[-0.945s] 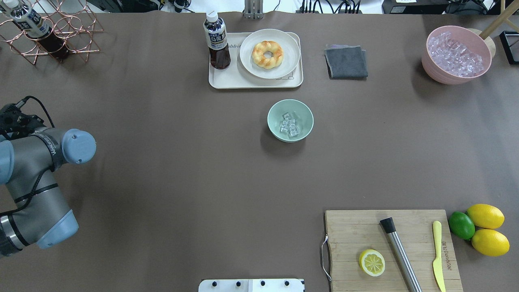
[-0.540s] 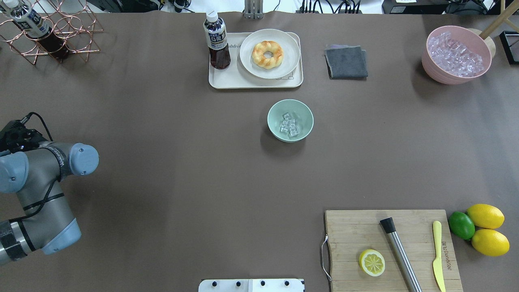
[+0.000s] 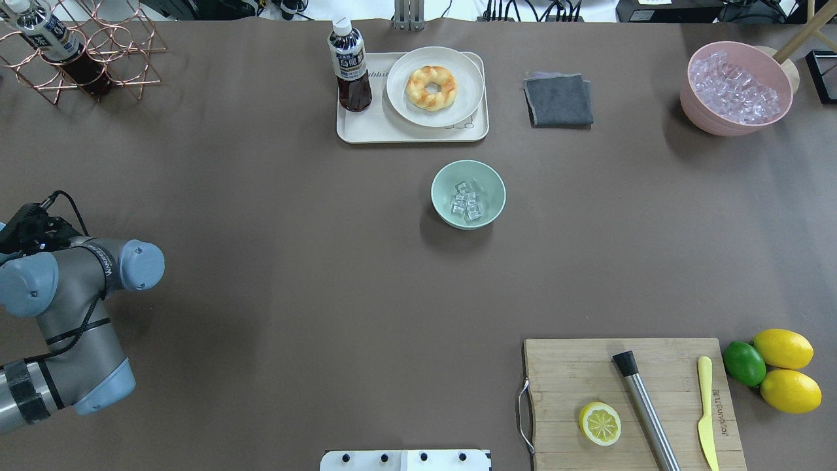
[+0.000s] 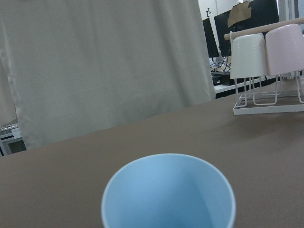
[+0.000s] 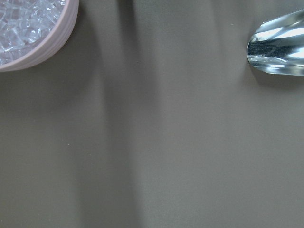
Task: Pour ice into bowl
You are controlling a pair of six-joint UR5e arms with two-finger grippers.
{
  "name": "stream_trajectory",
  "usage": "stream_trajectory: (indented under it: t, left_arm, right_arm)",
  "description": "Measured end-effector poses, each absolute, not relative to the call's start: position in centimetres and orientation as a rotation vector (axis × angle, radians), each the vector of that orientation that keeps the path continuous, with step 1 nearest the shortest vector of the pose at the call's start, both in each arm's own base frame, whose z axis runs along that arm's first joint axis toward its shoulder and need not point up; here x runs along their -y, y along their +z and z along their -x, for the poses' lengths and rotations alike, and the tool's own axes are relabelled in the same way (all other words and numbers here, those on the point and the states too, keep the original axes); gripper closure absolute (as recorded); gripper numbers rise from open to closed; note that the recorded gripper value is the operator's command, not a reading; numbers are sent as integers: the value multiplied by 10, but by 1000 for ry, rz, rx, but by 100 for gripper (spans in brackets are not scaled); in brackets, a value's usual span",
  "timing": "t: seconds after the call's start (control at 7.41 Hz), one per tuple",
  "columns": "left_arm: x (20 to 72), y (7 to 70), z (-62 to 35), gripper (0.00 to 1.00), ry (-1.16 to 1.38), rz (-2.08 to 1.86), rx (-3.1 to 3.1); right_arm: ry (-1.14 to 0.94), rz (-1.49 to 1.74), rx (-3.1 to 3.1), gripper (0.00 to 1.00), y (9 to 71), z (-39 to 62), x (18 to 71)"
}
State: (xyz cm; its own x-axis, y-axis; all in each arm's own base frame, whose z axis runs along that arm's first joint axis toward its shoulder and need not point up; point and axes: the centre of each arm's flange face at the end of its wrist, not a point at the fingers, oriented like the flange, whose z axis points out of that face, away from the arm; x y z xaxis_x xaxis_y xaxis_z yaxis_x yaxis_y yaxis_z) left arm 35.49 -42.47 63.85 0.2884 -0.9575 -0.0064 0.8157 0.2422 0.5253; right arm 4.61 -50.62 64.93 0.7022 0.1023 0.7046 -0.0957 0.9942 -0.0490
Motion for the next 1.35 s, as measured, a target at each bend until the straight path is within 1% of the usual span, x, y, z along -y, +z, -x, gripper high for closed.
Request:
stream_trajectory:
  t: [0.13, 0.54, 0.67, 0.81, 1.08, 1.21, 1.35]
  left_arm:
    - [425, 639, -355, 3, -1244, -479, 349]
    - [425, 627, -354, 3, -1231, -478, 348]
    - [425, 606, -351, 3, -1207, -470, 337]
    - [426, 568, -343, 3, -1170, -456, 314]
    - [453, 486, -314, 3, -1102, -425, 252]
    - [469, 457, -295, 3, -1053, -412, 222]
    - [483, 440, -278, 3, -993, -406, 181]
  right_arm:
    - [110, 9, 784, 1, 649, -46, 506]
    - [110, 9, 784, 1, 649, -46, 506]
    - [110, 9, 784, 1, 649, -46, 506]
    - [110, 8, 784, 1, 649, -46, 507]
    - [109, 7, 785, 1, 648, -46, 507]
    - [109, 6, 785, 1, 647, -46, 507]
    - [108, 5, 785, 1, 647, -46, 507]
